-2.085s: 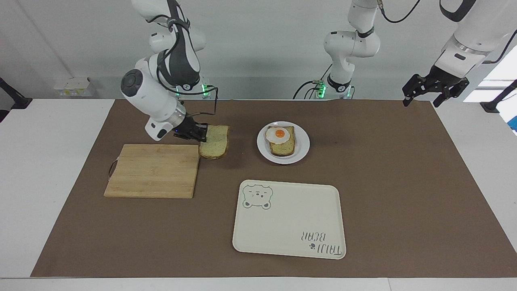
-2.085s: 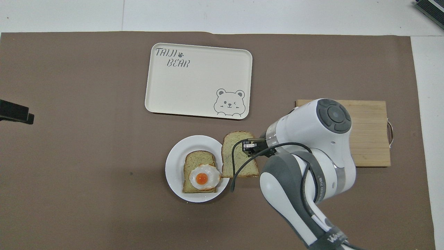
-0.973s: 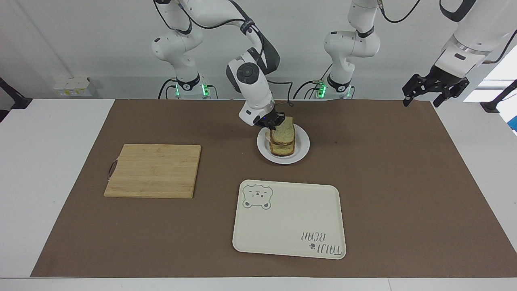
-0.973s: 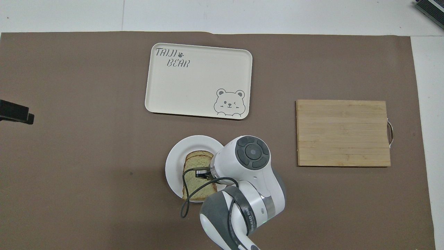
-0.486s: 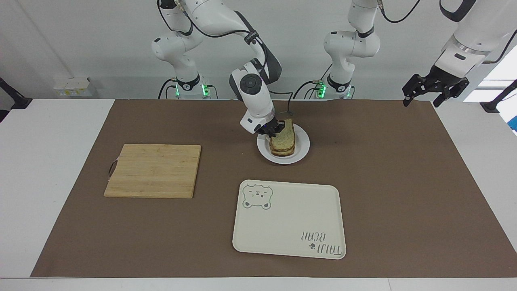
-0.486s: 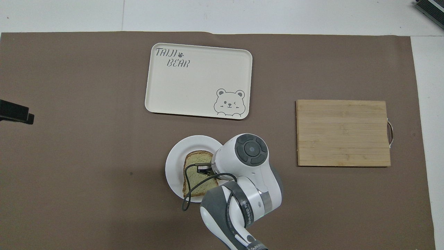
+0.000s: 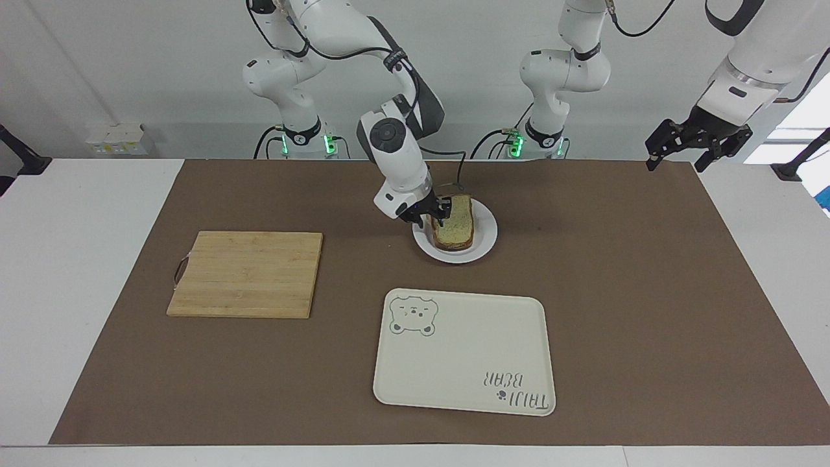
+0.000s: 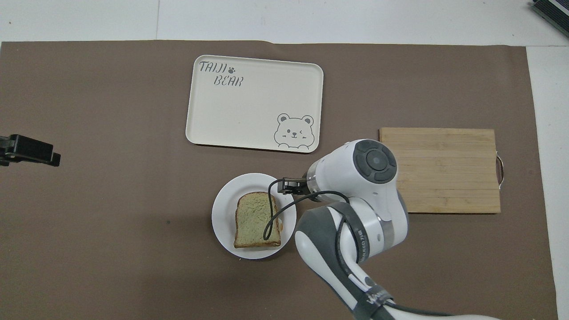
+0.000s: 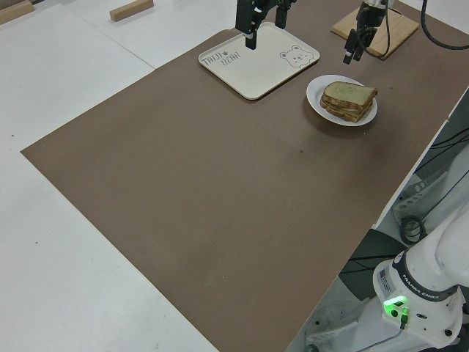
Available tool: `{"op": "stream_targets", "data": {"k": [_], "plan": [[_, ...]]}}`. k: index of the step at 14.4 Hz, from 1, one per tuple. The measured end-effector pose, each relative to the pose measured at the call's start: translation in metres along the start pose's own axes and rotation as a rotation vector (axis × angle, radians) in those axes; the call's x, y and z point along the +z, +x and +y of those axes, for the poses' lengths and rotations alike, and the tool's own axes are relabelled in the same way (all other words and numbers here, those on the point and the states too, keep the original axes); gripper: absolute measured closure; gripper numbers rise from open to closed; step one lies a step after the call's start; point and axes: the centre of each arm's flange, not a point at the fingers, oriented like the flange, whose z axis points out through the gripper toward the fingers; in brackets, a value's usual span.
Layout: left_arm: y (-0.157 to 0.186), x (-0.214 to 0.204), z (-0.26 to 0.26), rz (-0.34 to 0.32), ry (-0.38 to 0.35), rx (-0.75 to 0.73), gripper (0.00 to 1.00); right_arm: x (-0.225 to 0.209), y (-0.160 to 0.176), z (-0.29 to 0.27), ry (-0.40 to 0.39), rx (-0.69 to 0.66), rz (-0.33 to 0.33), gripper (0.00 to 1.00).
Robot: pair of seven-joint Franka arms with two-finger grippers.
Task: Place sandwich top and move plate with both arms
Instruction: 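Lay the bread slice onto the egg and open the right gripper, then grip the plate rim with the left gripper while the right gripper withdraws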
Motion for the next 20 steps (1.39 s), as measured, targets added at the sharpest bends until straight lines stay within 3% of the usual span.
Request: {"op": "stream_targets", "data": {"k": [1,6,11,15,19,20], "plan": [[0.002,0.018,0.002,0.008,-0.045,-0.004,0.0,-0.019,0.007,0.018,-0.02,-0.001,0.014,0.01],[-0.006,0.126,0.017,0.043,-0.309,0.014,0.0,-0.076,0.021,0.073,-0.122,-0.021,0.079,0.0],[-0.026,0.224,0.03,0.02,-0.543,0.104,0.0,-0.127,0.013,0.109,-0.155,-0.025,0.022,0.0],[-0.053,0.298,0.048,0.001,-0.658,0.062,0.0,-0.177,-0.006,0.149,-0.148,0.004,-0.005,0.0],[-0.074,0.335,0.075,-0.001,-0.692,0.012,0.0,-0.207,-0.006,0.201,-0.176,0.029,0.021,0.0],[-0.078,0.344,0.08,-0.004,-0.709,-0.003,0.07,-0.213,-0.005,0.215,-0.179,0.021,0.024,0.0]]}}
